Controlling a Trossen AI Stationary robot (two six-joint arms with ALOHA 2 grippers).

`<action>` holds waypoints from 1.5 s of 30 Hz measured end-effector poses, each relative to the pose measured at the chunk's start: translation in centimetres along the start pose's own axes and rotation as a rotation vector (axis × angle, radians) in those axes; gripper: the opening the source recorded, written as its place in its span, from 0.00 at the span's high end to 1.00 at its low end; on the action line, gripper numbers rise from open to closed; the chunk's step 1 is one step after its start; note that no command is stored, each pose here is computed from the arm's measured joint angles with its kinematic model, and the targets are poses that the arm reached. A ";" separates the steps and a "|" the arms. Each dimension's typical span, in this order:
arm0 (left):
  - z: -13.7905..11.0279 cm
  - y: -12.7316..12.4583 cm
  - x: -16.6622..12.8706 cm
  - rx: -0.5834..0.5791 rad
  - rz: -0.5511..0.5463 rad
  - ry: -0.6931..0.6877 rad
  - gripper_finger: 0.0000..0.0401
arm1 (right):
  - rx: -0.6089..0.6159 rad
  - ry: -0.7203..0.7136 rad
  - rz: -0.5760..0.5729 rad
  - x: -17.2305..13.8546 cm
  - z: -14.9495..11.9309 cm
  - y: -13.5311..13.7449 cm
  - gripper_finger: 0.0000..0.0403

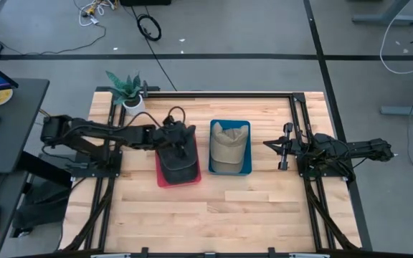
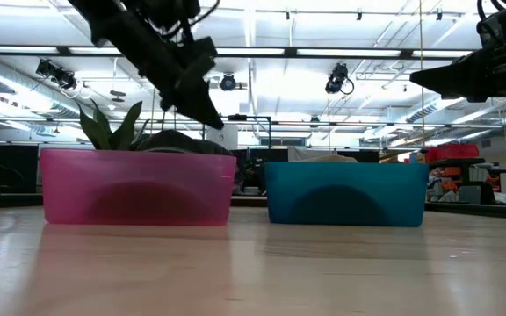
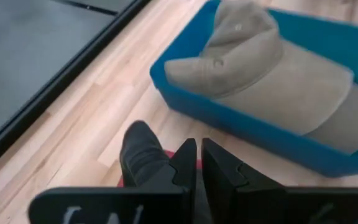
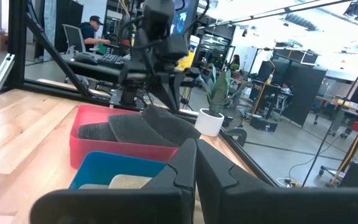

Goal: Pick & Place hat
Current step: Adjust the black cap

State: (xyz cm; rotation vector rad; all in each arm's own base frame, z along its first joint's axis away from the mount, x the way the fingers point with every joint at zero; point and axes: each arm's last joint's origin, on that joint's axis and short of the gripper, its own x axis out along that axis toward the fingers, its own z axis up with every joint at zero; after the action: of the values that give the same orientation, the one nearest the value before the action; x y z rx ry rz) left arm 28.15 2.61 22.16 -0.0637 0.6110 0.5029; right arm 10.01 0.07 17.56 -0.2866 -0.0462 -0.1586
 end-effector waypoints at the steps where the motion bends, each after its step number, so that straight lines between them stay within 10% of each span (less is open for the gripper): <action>1: -0.2 -0.1 0.4 0.005 0.004 0.009 0.93 | 0.000 0.000 0.000 0.0 0.0 0.0 0.97; 21: -1.8 1.0 4.5 -0.005 0.255 0.244 0.93 | 0.000 0.000 0.000 0.0 0.0 0.0 0.97; 30: -2.6 0.9 5.1 -0.065 0.046 0.355 0.93 | 0.000 -0.001 0.000 0.0 0.0 0.0 0.97; 45: -0.4 0.6 4.7 0.029 0.016 0.271 0.93 | 0.000 0.000 0.001 0.0 0.0 0.0 0.97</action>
State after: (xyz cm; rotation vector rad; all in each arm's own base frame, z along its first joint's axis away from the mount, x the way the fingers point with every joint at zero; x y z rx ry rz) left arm 30.98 5.11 19.23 -0.1002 0.8841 0.5045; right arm 10.01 0.07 17.56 -0.2866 -0.0463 -0.1578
